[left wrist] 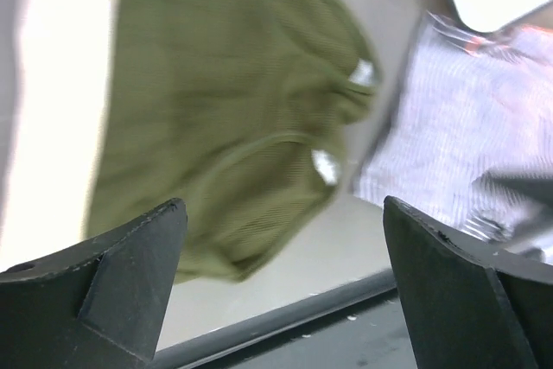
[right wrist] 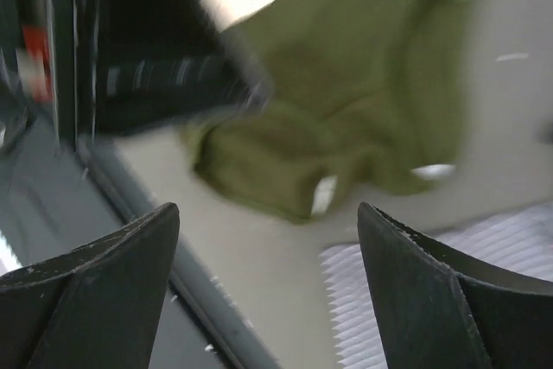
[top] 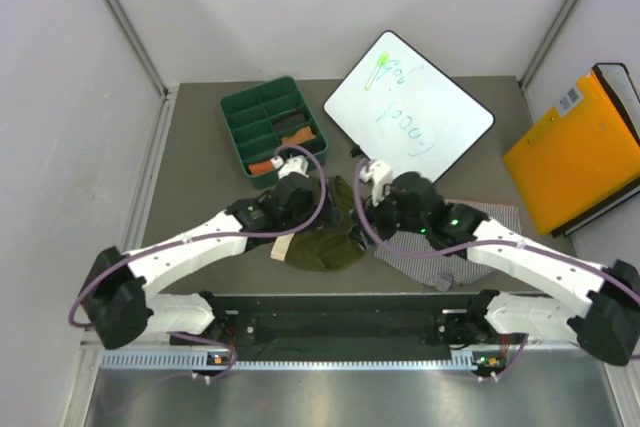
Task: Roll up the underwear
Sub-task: Move the underwear to the center of the board.
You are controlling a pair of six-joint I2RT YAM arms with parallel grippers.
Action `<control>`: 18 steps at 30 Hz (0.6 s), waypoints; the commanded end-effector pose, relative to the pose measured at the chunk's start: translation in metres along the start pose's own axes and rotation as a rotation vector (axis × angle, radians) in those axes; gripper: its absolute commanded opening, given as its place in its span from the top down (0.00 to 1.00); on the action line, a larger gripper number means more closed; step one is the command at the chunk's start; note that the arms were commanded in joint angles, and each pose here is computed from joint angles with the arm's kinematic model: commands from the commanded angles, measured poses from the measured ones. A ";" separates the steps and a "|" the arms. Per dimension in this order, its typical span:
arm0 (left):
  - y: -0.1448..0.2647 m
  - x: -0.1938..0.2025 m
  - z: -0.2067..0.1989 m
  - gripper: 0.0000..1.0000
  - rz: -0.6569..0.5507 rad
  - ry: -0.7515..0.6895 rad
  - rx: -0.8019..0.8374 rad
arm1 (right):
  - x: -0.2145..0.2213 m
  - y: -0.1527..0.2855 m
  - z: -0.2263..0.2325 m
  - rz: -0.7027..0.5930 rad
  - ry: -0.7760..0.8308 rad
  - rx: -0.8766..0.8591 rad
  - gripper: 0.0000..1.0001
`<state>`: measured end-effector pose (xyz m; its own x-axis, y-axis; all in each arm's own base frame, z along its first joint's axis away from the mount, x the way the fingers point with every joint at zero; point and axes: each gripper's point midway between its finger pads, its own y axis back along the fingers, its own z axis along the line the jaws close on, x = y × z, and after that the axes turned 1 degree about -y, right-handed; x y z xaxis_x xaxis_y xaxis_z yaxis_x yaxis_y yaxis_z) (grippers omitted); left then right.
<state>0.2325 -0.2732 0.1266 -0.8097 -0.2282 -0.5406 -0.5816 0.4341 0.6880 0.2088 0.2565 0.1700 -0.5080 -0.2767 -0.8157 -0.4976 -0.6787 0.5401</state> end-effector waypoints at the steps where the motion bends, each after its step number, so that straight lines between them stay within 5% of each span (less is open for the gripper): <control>1: 0.024 0.001 0.067 0.01 -0.053 0.018 -0.226 | 0.016 -0.027 0.047 0.036 0.070 -0.130 0.18; 6: 0.024 0.010 0.122 0.05 0.000 0.157 -0.269 | 0.037 -0.051 0.090 0.112 0.130 -0.229 0.22; 18: 0.017 0.037 0.161 0.28 0.043 0.221 -0.319 | 0.079 -0.100 0.098 0.230 0.096 -0.216 0.38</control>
<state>0.2057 -0.1295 0.0425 -0.8184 -0.3894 -0.4225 -0.4984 0.1153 0.8592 0.1390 0.3357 0.0486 -0.5365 -0.5697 -0.6226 -0.1850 -0.6404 0.7454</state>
